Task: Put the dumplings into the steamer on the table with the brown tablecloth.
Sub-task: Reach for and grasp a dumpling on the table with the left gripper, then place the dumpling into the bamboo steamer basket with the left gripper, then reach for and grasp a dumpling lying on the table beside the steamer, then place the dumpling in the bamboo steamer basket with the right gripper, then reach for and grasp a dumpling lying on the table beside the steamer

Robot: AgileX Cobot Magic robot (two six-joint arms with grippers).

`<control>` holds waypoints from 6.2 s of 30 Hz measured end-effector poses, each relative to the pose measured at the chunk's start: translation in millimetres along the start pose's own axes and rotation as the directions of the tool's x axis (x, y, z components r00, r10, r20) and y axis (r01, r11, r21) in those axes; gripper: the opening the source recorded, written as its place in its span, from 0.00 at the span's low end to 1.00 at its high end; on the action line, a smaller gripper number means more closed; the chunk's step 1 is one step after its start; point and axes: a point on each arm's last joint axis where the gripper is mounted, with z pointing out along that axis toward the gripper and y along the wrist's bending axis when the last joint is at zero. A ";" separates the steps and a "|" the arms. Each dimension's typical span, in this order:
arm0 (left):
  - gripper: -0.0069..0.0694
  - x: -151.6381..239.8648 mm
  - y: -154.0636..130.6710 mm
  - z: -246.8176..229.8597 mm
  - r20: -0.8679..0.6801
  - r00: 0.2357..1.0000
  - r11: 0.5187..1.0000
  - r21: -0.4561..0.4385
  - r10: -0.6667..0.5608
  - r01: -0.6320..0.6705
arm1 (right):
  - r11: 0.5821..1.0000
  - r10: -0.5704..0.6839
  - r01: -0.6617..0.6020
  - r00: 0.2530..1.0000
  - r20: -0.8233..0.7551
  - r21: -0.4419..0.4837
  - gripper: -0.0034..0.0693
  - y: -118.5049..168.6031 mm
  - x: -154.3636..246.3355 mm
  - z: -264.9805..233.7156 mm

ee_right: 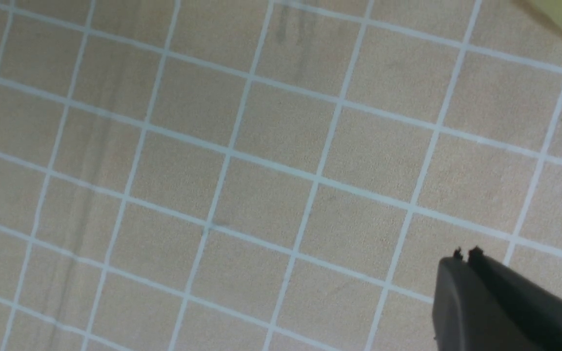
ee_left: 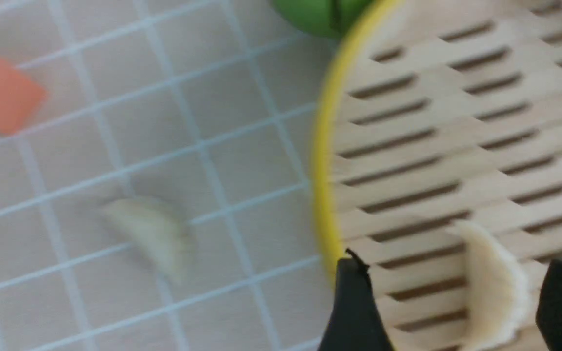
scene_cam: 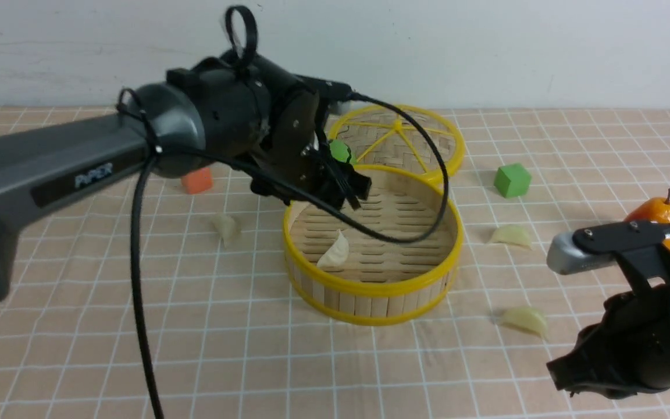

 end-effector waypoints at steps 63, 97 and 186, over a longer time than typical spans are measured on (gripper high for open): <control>0.08 5.1 42.0 -288.1 0.416 0.909 0.991 0.127 -0.008 -0.049 | 1.000 0.007 -0.005 0.993 -0.118 0.020 0.11 -7.0 -0.2 35.2; 0.07 312.5 116.4 -248.1 0.564 0.789 0.955 0.282 -0.242 0.091 | 0.955 -0.025 0.067 0.989 -0.146 0.290 0.67 -85.7 -198.5 143.5; 0.11 299.9 103.4 -207.6 0.505 0.857 0.980 0.198 -0.105 0.004 | 0.971 -0.147 0.207 0.909 -0.391 0.116 0.76 -48.1 -126.0 123.4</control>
